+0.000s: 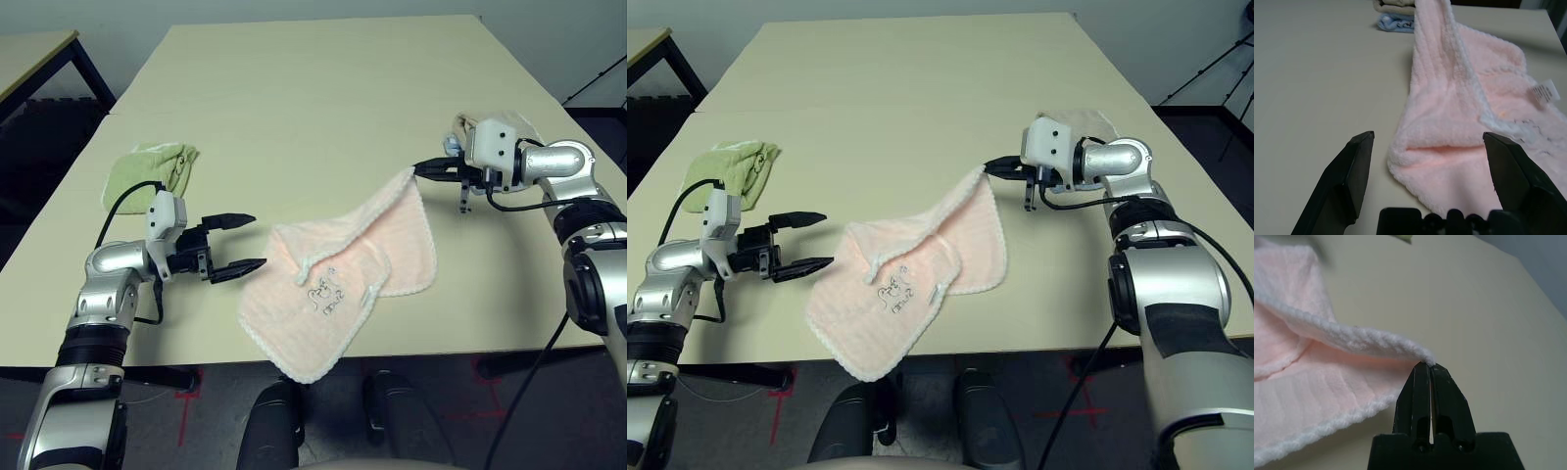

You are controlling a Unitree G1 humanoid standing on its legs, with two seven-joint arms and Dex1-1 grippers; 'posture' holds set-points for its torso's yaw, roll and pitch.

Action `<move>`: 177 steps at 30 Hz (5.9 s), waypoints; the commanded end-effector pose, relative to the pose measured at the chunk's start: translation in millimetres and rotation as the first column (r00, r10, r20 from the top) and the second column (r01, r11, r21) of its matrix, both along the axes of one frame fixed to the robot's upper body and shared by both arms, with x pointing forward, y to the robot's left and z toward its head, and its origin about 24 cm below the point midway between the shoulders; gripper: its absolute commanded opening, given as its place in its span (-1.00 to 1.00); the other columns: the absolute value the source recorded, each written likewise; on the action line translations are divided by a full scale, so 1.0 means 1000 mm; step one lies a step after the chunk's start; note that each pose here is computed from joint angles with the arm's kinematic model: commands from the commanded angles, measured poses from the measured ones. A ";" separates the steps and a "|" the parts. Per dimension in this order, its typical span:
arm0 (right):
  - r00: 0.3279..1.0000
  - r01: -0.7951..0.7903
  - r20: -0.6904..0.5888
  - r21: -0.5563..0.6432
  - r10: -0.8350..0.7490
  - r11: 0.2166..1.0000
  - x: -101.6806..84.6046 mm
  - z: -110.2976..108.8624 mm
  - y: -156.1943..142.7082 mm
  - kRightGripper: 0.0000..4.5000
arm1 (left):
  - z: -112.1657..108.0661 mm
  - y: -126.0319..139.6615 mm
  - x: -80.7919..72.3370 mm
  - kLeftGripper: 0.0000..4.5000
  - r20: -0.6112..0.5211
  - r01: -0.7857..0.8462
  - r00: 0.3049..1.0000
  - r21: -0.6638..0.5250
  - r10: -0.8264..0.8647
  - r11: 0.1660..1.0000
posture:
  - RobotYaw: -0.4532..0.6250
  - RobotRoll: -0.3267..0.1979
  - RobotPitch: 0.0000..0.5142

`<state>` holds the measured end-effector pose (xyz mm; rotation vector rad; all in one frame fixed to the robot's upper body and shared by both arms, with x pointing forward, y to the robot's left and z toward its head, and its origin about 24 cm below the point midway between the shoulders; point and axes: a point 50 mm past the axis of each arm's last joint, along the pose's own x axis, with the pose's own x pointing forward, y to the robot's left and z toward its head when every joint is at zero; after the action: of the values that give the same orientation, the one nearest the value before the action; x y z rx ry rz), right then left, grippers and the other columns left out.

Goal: Fold the towel and set it aside.

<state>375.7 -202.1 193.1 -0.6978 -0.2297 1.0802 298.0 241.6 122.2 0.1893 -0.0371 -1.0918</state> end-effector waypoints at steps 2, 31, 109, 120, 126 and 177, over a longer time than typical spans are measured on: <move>0.997 0.063 0.033 0.177 -0.070 0.982 0.006 0.006 0.007 -0.98 | 0.007 -0.011 0.007 1.00 0.011 -0.068 0.998 -0.057 0.069 0.996 | -0.24 0.25 -0.58; 0.911 -0.209 0.379 0.765 -0.164 0.609 -0.002 0.197 0.087 -0.98 | -0.007 -0.058 0.023 1.00 -0.016 -0.121 0.993 -0.136 0.120 0.983 | -0.26 0.25 -0.60; 0.911 0.325 -0.212 0.897 -0.353 0.300 0.016 0.226 0.133 -0.98 | -0.021 -0.191 0.023 1.00 -0.479 -0.187 0.878 -0.361 -0.010 0.913 | -0.16 0.25 -0.54; 0.918 0.311 -0.204 0.903 -0.341 0.297 0.014 0.229 0.135 -0.98 | -0.037 -0.208 0.041 1.00 -0.513 -0.331 0.840 -0.227 0.177 0.916 | -0.18 0.25 -0.56; 0.915 0.313 -0.204 0.903 -0.348 0.294 0.014 0.229 0.134 -0.98 | -0.040 -0.216 0.044 1.00 -0.512 -0.313 0.839 -0.179 0.183 0.933 | -0.20 0.25 -0.55; 0.903 0.407 -0.276 0.796 -0.329 0.449 0.026 0.100 -0.044 -1.00 | 0.171 0.040 0.041 -0.98 0.204 -0.751 0.625 -0.107 0.753 0.652 | -0.16 0.25 -0.30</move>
<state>401.8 -238.6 310.6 0.1996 -0.5331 0.4225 340.0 272.9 293.5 0.2586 -0.1830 -0.2318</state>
